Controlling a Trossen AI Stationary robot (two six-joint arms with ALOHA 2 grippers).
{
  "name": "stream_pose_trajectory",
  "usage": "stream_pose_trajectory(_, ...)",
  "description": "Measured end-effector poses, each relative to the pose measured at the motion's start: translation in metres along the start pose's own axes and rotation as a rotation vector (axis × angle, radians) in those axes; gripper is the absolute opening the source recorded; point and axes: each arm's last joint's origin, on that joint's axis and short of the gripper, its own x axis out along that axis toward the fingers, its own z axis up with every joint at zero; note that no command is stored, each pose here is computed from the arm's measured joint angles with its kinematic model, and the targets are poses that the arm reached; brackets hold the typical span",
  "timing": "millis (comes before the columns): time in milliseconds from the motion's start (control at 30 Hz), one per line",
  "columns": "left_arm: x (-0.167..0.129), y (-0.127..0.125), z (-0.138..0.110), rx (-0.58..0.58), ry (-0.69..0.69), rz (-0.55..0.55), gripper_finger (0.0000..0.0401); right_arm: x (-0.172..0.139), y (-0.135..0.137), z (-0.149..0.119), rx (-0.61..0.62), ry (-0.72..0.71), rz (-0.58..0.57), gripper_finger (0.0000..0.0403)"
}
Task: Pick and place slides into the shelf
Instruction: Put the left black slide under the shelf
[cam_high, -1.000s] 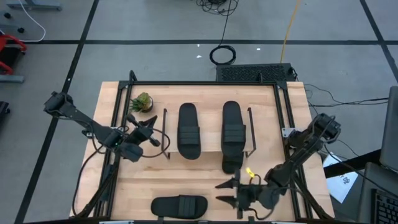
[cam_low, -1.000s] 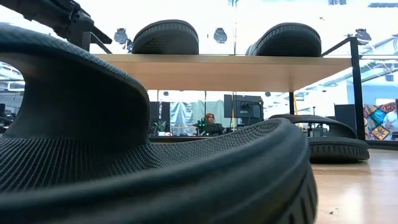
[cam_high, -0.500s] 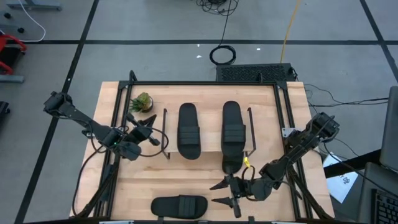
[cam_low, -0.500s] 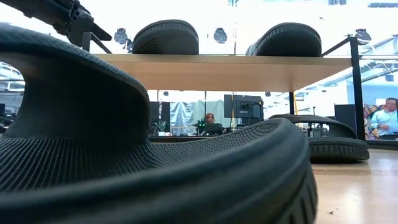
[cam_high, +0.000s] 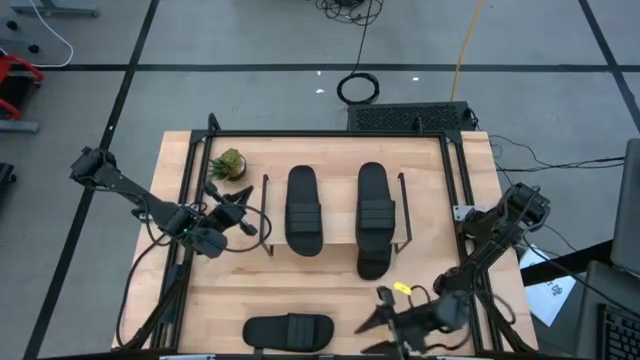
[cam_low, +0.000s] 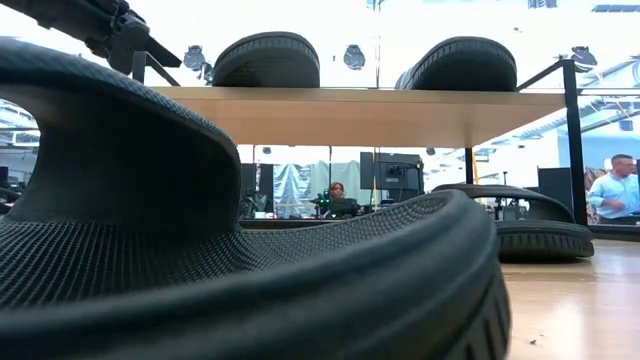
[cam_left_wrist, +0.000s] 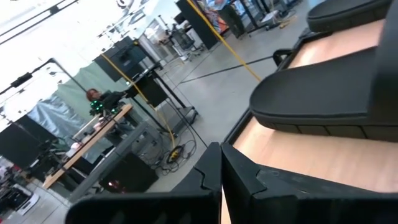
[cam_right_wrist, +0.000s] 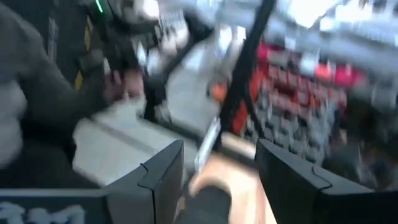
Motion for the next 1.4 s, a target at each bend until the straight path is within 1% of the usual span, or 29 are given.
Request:
stream_pose_trajectory(100,0.0,0.0,0.0,0.006,0.001,-0.013,0.0002,-0.003,0.0,0.021,0.024,-0.15,0.01,0.0192)
stream_pose_trajectory(167,0.0,0.0,-0.001,0.018,0.002,-0.015,0.0001,0.001,-0.005,0.035,0.001,-0.184,0.079,0.0192)
stream_pose_trajectory(200,0.0,0.0,-0.001,0.029,0.002,-0.016,0.0003,0.004,-0.008,0.042,-0.032,-0.16,0.114,0.0192)
stream_pose_trajectory(233,0.0,0.0,-0.001,0.041,0.002,-0.016,0.0005,0.009,-0.013,0.049,-0.071,-0.116,0.123,0.0192)
stream_pose_trajectory(300,0.0,-0.001,-0.001,0.055,0.002,-0.018,0.0009,0.014,-0.023,0.066,-0.14,0.025,0.067,0.0188)
stream_pose_trajectory(367,0.0,-0.001,-0.001,0.059,0.003,-0.034,0.0009,0.009,-0.038,0.084,-0.183,0.172,0.032,0.0178)
stream_pose_trajectory(400,0.0,-0.001,-0.001,0.06,0.004,-0.047,0.0007,0.004,-0.045,0.092,-0.178,0.223,0.025,0.0172)
stream_pose_trajectory(467,0.0,-0.002,-0.003,0.052,0.009,-0.068,0.0002,-0.012,-0.056,0.104,-0.144,0.274,0.001,0.0158)
stream_pose_trajectory(533,0.0,-0.002,-0.004,0.057,0.015,-0.068,0.0002,-0.032,-0.057,0.111,-0.118,0.295,-0.023,0.0145)
stream_pose_trajectory(600,0.0,-0.002,-0.005,0.069,0.018,-0.065,0.0006,-0.055,-0.052,0.112,-0.107,0.313,-0.075,0.0133)
stream_pose_trajectory(667,0.0,-0.001,-0.006,0.086,0.019,-0.062,0.001,-0.079,-0.045,0.105,-0.101,0.318,-0.152,0.0122)
stream_pose_trajectory(767,0.0,-0.001,-0.006,0.094,0.022,-0.062,0.0011,-0.109,-0.033,0.084,-0.074,0.323,-0.282,0.0106)
stream_pose_trajectory(833,0.0,-0.001,-0.006,0.089,0.022,-0.062,0.0006,-0.124,-0.022,0.07,-0.03,0.289,-0.303,0.0097)
stream_pose_trajectory(933,0.0,-0.001,-0.006,0.082,0.022,-0.061,0.0002,-0.131,-0.003,0.052,0.038,0.226,-0.276,0.0087)
stream_pose_trajectory(1067,0.0,-0.001,-0.006,0.065,0.022,-0.06,0.001,-0.119,0.027,0.022,-0.002,0.221,-0.285,0.0071)
stream_pose_trajectory(1200,0.0,-0.001,-0.006,0.045,0.023,-0.06,0.0009,-0.088,0.055,0.001,-0.054,0.256,-0.321,0.0052)
stream_pose_trajectory(1300,0.0,-0.001,-0.006,0.036,0.023,-0.06,0.0002,-0.06,0.071,-0.013,-0.18,0.31,-0.364,0.0039)
stream_pose_trajectory(1400,0.0,-0.001,-0.006,0.015,0.024,-0.06,0.0005,-0.033,0.079,-0.019,-0.285,0.354,-0.42,0.003)
